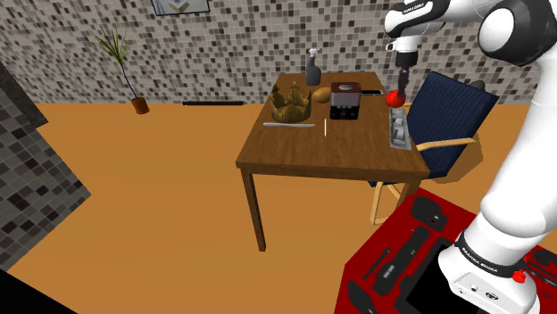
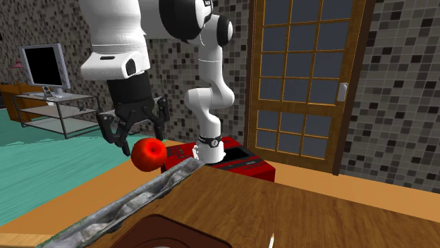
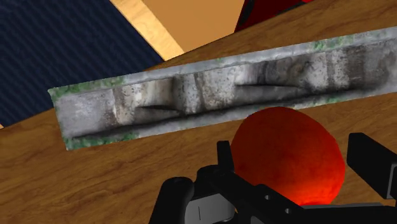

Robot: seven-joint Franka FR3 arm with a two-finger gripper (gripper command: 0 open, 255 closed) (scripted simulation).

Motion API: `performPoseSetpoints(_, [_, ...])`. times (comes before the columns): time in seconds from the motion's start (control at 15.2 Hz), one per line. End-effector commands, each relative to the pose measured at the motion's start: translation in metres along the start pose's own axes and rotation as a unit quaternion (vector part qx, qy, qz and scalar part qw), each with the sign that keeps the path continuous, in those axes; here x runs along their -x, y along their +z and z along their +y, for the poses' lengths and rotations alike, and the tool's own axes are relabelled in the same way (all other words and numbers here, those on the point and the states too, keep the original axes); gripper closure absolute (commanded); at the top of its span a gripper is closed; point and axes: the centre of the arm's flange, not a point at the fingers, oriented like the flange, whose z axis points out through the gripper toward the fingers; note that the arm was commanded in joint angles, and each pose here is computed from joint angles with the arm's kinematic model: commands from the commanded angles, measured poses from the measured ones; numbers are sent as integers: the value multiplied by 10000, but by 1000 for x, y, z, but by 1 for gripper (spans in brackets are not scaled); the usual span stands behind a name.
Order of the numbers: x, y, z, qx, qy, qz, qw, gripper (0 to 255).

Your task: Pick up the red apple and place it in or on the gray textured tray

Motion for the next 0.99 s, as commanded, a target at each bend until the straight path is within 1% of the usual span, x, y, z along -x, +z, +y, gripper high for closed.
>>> performPoseSetpoints(0.0, [24, 0, 3, -2, -6, -1, 10000, 255])
performPoseSetpoints(0.07, [48, 0, 5, -2, -6, -1, 10000, 255])
performPoseSetpoints(0.92, [42, 68, 14, -2, -6, -1, 10000, 255])
